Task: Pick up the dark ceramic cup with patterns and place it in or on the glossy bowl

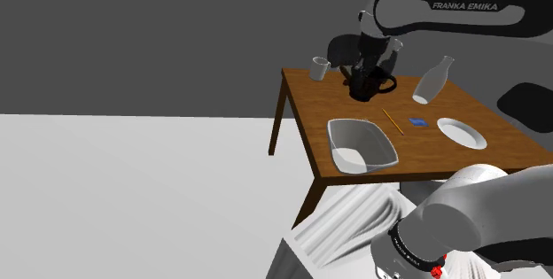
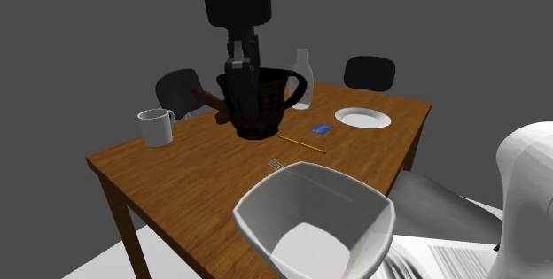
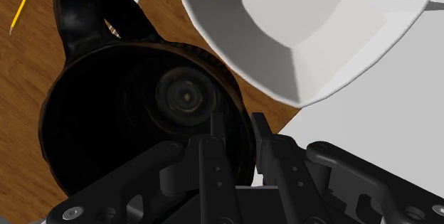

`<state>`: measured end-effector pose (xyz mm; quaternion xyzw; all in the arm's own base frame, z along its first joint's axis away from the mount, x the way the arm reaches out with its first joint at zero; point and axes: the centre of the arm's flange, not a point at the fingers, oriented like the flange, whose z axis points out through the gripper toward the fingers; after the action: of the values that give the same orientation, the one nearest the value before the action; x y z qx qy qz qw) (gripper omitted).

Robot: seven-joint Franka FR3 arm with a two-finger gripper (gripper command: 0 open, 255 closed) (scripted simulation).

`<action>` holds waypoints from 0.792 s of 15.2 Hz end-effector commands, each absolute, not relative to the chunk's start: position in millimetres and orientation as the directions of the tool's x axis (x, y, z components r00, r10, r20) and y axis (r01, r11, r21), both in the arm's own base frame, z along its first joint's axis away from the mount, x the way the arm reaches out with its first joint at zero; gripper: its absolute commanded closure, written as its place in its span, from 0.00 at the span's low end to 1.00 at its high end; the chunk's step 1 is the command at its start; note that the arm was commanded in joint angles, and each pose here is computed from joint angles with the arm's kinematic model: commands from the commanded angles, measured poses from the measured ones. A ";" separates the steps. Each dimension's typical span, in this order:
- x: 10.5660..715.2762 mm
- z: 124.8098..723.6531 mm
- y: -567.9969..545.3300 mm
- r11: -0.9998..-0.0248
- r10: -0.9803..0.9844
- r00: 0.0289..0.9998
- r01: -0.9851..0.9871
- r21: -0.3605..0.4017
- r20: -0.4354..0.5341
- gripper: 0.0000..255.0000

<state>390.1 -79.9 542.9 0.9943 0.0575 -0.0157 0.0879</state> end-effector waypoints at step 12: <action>283.1 541.1 2.1 -0.978 0.111 0.993 0.117 0.173 -0.041 1.00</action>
<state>284.4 1.8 545.5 0.9943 0.0574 -0.0159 0.0880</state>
